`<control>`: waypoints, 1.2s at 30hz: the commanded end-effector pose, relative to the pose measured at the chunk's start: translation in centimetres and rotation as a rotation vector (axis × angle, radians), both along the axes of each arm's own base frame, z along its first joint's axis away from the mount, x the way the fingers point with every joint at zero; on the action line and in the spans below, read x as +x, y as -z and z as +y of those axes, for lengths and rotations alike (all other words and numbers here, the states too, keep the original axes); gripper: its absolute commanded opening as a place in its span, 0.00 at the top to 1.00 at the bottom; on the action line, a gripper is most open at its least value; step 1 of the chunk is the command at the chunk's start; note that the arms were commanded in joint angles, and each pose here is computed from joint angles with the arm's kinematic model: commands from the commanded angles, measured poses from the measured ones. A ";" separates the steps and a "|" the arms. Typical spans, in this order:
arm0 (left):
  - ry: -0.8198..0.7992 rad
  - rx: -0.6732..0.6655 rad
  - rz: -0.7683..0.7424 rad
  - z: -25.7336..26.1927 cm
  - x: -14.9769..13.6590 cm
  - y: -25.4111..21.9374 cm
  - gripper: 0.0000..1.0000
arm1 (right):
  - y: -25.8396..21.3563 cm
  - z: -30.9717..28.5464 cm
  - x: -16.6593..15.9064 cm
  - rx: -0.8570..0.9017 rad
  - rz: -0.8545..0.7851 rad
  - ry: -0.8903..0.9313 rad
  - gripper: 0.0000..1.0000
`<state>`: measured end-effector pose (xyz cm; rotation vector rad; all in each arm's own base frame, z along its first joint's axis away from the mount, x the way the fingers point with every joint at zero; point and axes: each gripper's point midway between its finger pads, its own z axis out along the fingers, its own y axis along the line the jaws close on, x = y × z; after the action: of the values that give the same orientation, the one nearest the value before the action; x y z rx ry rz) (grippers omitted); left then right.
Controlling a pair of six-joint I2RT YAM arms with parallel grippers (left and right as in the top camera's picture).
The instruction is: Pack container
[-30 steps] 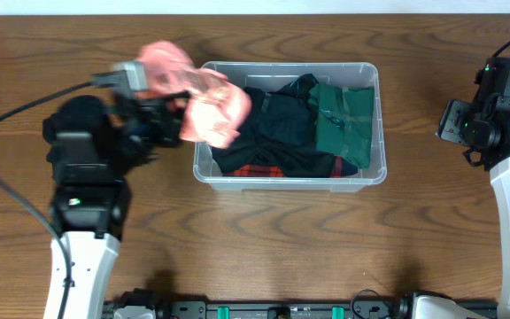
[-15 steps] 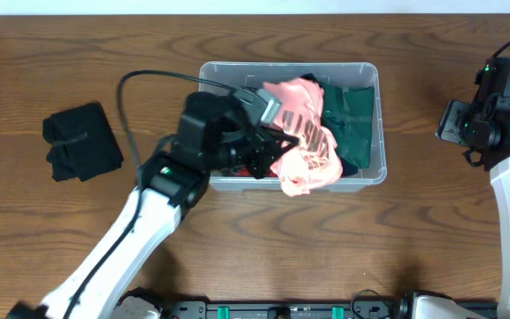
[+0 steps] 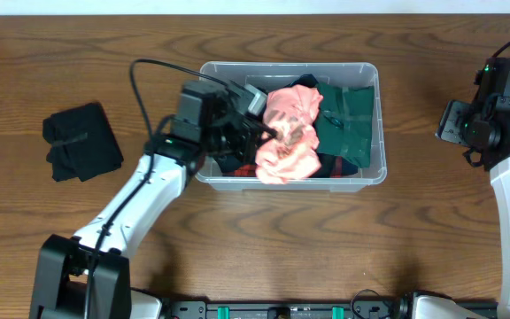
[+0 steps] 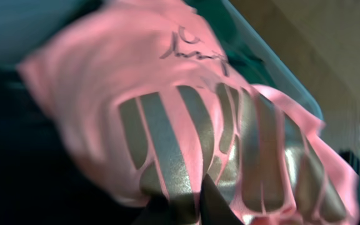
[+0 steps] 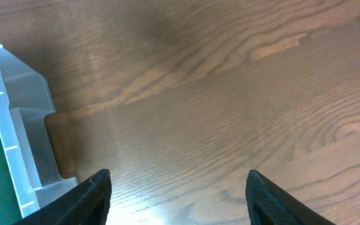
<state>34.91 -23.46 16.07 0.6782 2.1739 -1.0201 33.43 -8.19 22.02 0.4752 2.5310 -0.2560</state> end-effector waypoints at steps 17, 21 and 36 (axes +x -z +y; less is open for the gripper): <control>-0.050 -0.135 0.102 -0.7 -1.3 -5.7 0.68 | 0.4 0.0 0.0 0.002 0.005 0.002 0.32; -0.049 -0.085 0.156 -1.0 -3.5 -5.3 0.86 | 0.3 0.0 0.1 0.002 0.004 0.002 0.32; -0.175 0.274 0.166 -2.3 -3.1 3.7 0.89 | 0.4 0.0 0.0 0.003 0.006 0.002 0.32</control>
<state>29.00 -26.85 14.48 0.5916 2.4782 -0.9137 33.55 -8.21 21.94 0.4751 2.5276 -0.2556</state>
